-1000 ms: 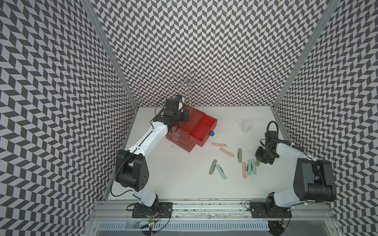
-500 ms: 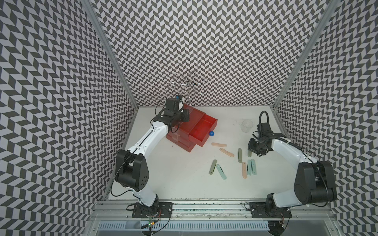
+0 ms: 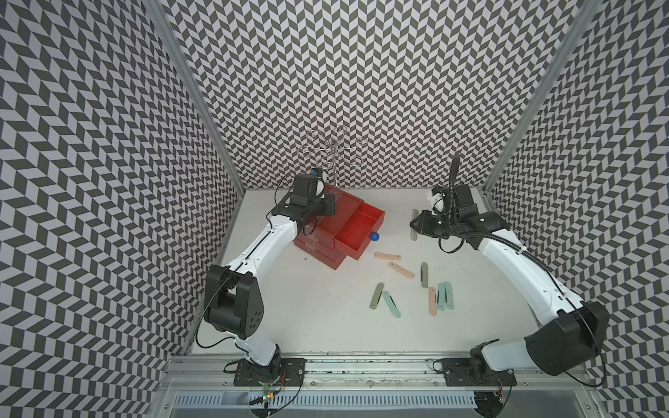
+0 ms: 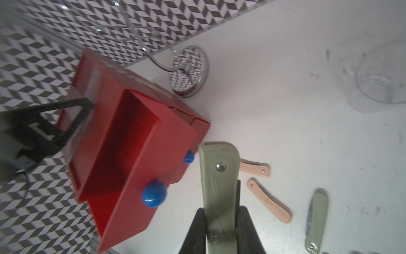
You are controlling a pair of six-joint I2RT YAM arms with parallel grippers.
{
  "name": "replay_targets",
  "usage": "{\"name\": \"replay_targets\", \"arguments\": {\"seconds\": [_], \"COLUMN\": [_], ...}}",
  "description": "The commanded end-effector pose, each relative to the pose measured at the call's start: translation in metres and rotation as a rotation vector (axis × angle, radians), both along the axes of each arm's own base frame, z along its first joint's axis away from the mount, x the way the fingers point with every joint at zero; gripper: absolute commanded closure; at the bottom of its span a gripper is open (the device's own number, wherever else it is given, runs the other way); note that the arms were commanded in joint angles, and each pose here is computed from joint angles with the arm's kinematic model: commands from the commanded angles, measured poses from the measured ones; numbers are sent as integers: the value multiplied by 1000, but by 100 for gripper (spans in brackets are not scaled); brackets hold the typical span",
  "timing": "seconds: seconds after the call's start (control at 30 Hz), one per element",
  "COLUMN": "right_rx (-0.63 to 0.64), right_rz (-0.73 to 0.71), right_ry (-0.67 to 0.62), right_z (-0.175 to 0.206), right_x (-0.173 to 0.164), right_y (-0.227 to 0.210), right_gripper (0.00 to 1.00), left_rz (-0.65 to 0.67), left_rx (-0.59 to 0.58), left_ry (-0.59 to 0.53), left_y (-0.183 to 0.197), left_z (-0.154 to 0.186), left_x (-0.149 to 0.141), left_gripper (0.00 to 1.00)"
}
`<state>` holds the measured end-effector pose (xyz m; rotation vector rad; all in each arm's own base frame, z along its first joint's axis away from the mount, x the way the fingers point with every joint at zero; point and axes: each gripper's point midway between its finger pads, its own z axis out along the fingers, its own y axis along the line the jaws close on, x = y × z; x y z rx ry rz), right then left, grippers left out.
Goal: Place the fruit knives into the drawer by color
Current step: Place the fruit knife in the drawer.
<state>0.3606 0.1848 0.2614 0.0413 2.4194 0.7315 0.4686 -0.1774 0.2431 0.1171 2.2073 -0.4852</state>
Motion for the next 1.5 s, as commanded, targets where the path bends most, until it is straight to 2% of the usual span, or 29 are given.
{"name": "replay_targets", "arguments": {"seconds": [0.0,0.1,0.23,0.57,1.47], "right_rx": [124,172,228,293,182], "right_rz": [95,155,219,315,331], "right_ry": [-116,-166,-190,-176,-52], "right_z": [47,67,71,55,-6], "right_x": [1,5,12,25,7], "right_y": [38,64,96,154,169], "right_gripper": [91,91,91,91,90], "left_rz": [43,41,40,41,39], "left_rx": [137,136,135,136,135], "left_ry": [252,250,252,251,258], "left_y": [21,20,20,20,20], "left_z": [-80,-79,-80,-78,-80], "left_x": [-23,-23,-23,-24,-24], "left_gripper": [100,100,100,100,100]}}
